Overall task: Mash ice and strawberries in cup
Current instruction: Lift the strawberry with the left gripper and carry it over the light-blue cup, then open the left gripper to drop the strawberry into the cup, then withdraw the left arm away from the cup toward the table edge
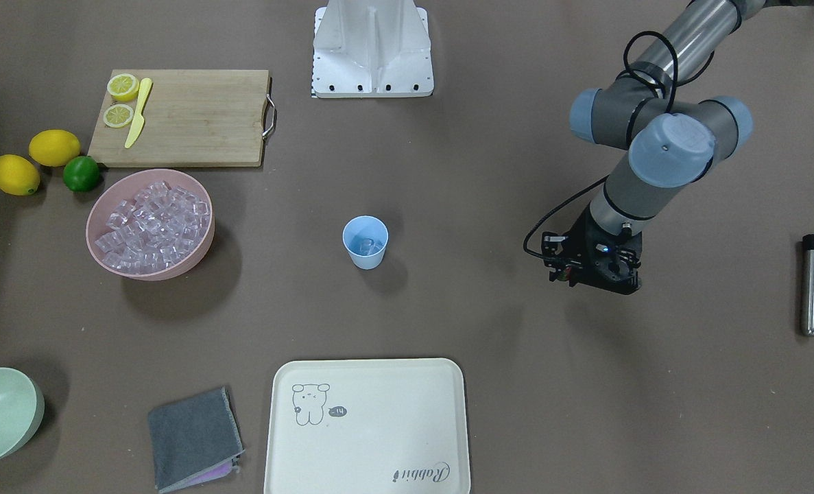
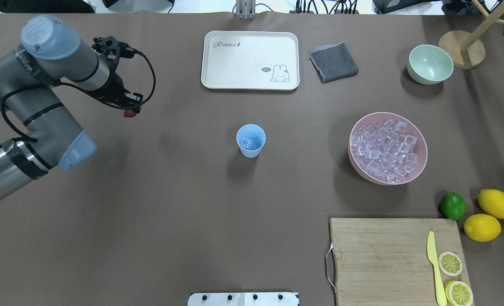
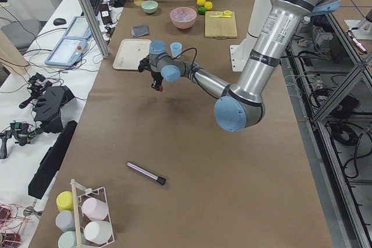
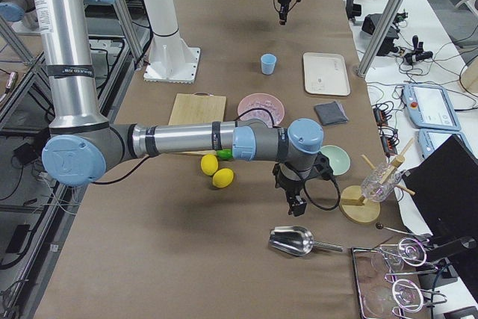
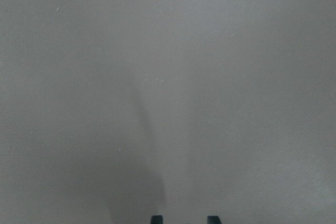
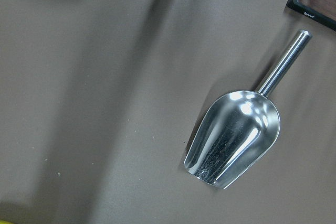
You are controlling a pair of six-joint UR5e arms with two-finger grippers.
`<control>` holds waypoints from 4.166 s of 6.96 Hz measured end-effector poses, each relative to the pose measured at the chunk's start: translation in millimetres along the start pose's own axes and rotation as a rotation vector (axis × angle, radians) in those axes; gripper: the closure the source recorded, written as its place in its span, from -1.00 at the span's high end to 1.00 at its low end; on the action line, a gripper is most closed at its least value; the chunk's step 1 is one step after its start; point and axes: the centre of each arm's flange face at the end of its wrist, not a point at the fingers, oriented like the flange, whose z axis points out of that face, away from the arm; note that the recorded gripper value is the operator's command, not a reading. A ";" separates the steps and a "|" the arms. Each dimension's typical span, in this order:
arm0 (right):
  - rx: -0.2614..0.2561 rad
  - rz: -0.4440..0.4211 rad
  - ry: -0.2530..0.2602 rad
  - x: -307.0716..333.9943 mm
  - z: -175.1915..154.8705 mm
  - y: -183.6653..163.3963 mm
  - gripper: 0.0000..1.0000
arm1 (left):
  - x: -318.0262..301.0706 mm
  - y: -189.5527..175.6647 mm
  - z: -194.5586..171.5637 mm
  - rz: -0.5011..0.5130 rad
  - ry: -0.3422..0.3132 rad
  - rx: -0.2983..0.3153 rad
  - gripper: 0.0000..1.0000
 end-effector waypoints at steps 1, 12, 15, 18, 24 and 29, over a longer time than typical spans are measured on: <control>0.001 -0.001 0.000 -0.4 -0.7 -0.6 0.98 | 26.5 -13.5 -13.9 -0.015 0.011 0.009 -1.00; 0.014 -0.006 -0.010 -3.9 -4.8 -2.3 0.98 | 274.9 23.4 13.1 -0.025 0.166 0.152 -1.00; 0.013 -0.006 -0.011 -3.5 -4.0 -0.5 0.98 | 281.8 28.6 14.8 -0.018 0.162 0.178 0.93; 0.017 -0.002 -0.013 -2.0 -5.4 3.1 0.98 | 243.1 32.8 10.8 -0.038 0.146 0.165 0.93; 0.023 0.012 -0.012 3.2 -8.2 11.9 0.98 | -177.1 46.1 -11.4 -0.036 -0.062 0.025 0.93; 0.028 0.007 -0.008 3.2 -11.3 5.7 0.98 | -448.6 97.1 -26.1 -0.008 -0.126 0.021 0.95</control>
